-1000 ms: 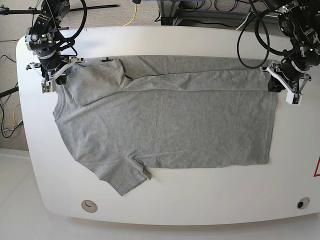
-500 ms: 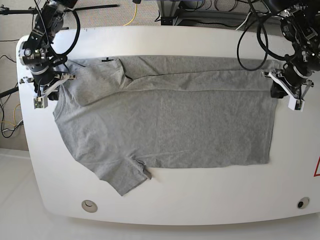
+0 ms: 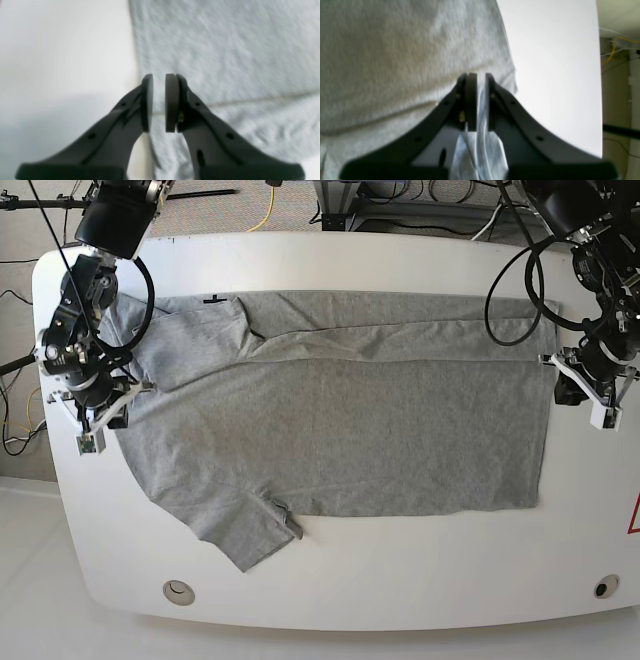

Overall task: Fold the T-shirt properly
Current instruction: 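Open the right gripper and move it down to the sleeve by the hem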

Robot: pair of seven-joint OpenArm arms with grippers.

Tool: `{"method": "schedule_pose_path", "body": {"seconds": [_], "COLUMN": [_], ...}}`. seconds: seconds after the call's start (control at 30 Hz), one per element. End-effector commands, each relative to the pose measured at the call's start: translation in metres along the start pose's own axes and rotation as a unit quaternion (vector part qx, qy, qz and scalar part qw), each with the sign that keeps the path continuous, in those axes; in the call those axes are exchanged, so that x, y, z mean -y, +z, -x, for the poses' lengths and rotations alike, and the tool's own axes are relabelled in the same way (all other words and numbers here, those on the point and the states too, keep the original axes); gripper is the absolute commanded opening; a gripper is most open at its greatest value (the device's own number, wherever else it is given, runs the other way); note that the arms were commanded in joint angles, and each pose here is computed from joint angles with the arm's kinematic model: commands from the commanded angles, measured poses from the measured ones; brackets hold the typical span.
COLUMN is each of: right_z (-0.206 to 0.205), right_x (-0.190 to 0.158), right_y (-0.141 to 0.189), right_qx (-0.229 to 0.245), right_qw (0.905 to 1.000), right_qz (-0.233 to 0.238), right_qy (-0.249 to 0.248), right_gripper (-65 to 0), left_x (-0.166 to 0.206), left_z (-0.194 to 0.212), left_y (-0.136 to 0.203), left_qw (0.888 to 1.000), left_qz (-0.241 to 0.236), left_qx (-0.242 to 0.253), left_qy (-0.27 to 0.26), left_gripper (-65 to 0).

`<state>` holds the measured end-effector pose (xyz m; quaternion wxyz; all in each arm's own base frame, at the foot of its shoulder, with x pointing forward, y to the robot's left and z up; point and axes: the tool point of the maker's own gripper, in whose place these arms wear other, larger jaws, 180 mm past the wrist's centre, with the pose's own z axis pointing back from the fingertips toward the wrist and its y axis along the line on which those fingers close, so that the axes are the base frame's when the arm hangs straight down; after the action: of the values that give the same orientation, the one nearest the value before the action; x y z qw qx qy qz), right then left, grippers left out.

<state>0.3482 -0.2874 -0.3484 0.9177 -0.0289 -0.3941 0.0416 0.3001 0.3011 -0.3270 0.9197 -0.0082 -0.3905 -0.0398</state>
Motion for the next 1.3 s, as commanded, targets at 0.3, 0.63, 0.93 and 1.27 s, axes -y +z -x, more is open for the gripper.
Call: {"method": "schedule_pose_path", "body": {"seconds": [0.3, 0.63, 0.93, 1.27], "right_z": [-0.064, -0.085, -0.081, -0.074], "right_x": [0.014, 0.017, 0.008, 0.002], "right_y": [-0.043, -0.061, -0.086, -0.105], "right_qx": [0.008, 0.055, 0.067, 0.092], "right_qw": [0.9997, 0.9976, 0.9953, 0.9915], "right_qz": [-0.022, -0.035, -0.056, -0.066], "right_qy": [0.008, -0.025, -0.040, -0.063], "right_gripper": [-47.2, -22.8, -22.3, -15.0], "left_x": [-0.022, -0.027, -0.030, -0.036], "left_z": [-0.024, -0.011, -0.004, -0.005], "left_y": [0.001, 0.004, 0.007, 0.010], "left_qw": [0.999, 0.999, 0.999, 0.998], "left_qz": [-0.033, -0.038, -0.041, -0.048], "left_qx": [0.014, -0.001, -0.012, -0.015], "left_qy": [-0.020, -0.023, -0.028, -0.035], "left_gripper": [-58.3, -58.3, -58.3, -58.3]}}
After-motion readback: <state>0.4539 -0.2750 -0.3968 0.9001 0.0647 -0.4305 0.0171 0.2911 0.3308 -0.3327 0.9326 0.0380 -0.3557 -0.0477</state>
